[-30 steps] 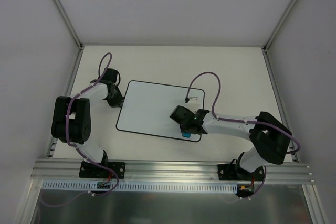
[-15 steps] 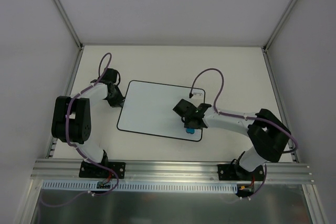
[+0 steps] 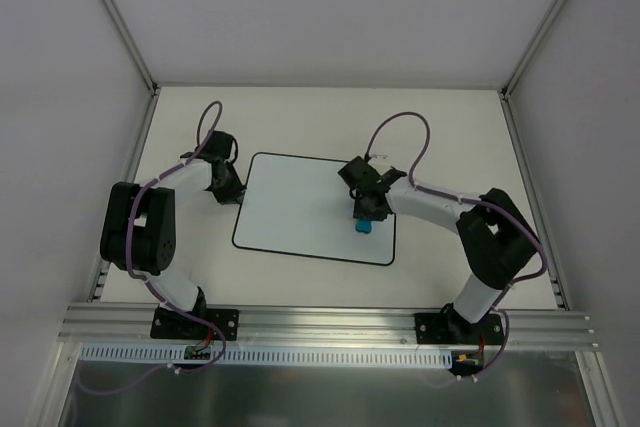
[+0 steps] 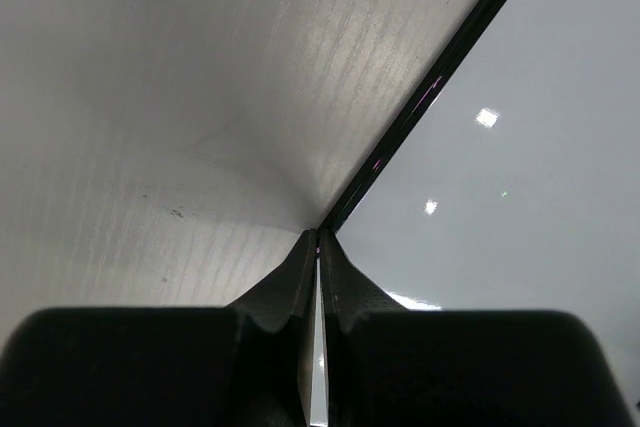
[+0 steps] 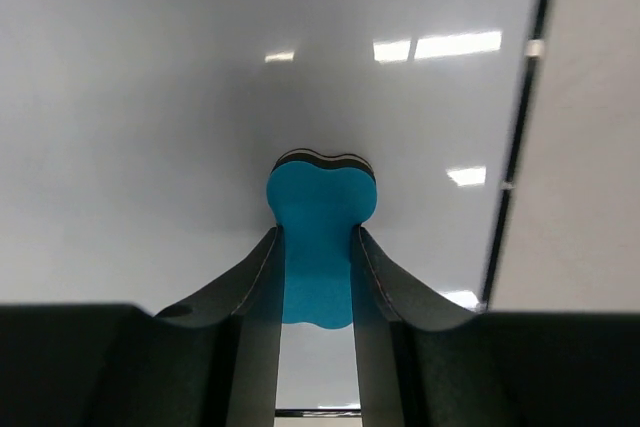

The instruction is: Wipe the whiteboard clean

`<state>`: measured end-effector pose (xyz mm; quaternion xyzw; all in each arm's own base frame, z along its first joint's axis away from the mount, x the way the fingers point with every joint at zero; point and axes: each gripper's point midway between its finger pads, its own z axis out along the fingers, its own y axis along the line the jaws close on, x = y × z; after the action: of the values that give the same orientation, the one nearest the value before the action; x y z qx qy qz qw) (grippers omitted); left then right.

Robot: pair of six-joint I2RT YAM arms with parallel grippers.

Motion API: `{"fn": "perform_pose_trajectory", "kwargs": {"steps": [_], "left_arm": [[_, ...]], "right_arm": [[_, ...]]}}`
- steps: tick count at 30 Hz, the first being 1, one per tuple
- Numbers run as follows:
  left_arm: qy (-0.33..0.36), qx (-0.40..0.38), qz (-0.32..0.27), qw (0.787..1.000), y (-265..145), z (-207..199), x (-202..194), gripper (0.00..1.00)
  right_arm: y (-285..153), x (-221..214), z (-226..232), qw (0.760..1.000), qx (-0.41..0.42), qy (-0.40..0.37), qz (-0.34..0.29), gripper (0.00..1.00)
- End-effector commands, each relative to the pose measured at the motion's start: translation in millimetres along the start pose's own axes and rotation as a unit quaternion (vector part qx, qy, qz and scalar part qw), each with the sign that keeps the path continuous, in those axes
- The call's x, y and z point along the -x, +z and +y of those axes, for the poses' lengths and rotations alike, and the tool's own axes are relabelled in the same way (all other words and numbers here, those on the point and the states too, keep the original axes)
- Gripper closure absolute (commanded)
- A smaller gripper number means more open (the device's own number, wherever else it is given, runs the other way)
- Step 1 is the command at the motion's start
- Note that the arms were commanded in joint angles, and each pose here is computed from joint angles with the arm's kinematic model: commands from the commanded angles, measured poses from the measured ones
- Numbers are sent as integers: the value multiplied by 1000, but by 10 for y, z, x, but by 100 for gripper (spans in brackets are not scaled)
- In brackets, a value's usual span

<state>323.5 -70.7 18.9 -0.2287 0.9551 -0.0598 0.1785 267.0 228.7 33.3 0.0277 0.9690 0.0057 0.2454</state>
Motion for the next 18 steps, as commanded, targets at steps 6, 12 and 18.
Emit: {"fn": "perform_pose_trajectory", "kwargs": {"steps": [6,12,18], "left_arm": [[-5,26,53,998,64,141,-319,100],[-1,23,52,998,54,129,-306,100],[-1,20,49,999,43,116,-292,100]], "right_arm": [[-203,663,-1108,994,-63,81,-39,100],[-116,1114,-1841,979,-91,176,-40,100],[237,1180,-2131,970,-107,218,3,97]]}}
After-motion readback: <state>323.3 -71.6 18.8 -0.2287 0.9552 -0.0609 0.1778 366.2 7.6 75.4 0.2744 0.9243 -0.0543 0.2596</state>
